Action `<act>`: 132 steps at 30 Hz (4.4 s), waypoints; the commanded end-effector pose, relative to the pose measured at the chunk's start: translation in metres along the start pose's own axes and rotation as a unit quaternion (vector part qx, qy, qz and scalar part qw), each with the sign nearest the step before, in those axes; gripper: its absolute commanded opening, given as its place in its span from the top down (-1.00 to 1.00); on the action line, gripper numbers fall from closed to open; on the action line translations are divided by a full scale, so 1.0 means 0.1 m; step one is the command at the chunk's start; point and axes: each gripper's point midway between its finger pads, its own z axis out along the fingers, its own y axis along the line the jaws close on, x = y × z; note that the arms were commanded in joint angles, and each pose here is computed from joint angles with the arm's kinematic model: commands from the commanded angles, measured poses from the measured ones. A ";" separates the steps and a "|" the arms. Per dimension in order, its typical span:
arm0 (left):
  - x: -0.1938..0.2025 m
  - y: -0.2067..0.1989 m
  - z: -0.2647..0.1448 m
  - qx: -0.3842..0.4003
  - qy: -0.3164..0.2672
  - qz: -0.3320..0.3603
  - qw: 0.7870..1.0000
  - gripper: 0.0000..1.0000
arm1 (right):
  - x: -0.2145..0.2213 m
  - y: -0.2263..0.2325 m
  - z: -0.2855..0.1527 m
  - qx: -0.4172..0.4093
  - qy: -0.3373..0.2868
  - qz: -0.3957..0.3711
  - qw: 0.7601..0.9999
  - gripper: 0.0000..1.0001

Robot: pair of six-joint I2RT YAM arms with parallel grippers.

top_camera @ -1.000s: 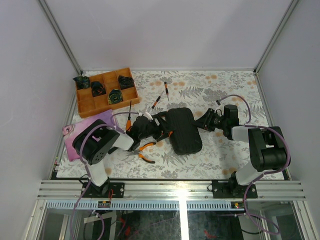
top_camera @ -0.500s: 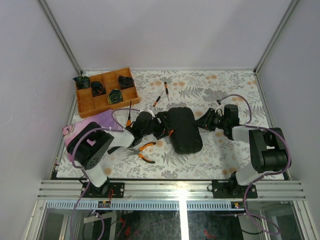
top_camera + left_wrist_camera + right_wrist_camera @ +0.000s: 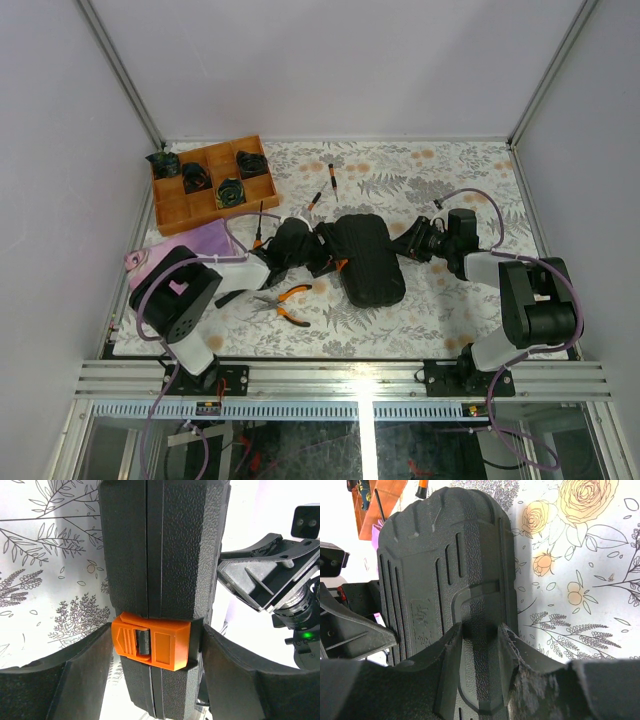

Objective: Sort the tools into containers
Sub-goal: Open the storage box at the center of the board.

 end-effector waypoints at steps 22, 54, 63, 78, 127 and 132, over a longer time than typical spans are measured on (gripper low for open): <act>-0.01 0.69 -0.12 -0.141 -0.022 0.018 0.990 0.02 | 0.38 -0.50 -0.08 0.106 0.049 0.022 0.993 0.21; 0.10 1.19 -0.39 -0.194 -0.029 0.028 0.980 0.09 | 0.34 -0.55 -0.09 0.125 0.046 0.012 0.991 0.18; 0.08 1.24 -0.44 -0.199 -0.031 0.027 0.979 0.09 | 0.32 -0.55 -0.11 0.129 0.043 0.007 0.991 0.18; -0.17 0.75 -0.39 -0.153 -0.032 0.137 0.978 0.15 | -0.25 0.01 -0.27 0.086 -0.008 -0.098 0.991 -0.19; -0.53 0.18 -1.09 -0.075 -0.100 0.152 0.980 -0.96 | 0.29 0.09 -0.30 0.219 0.063 -0.239 0.944 -0.09; -0.41 0.23 -0.88 -0.102 -0.084 0.170 0.977 -0.84 | 0.21 -0.04 -0.33 0.261 0.072 -0.259 0.927 0.05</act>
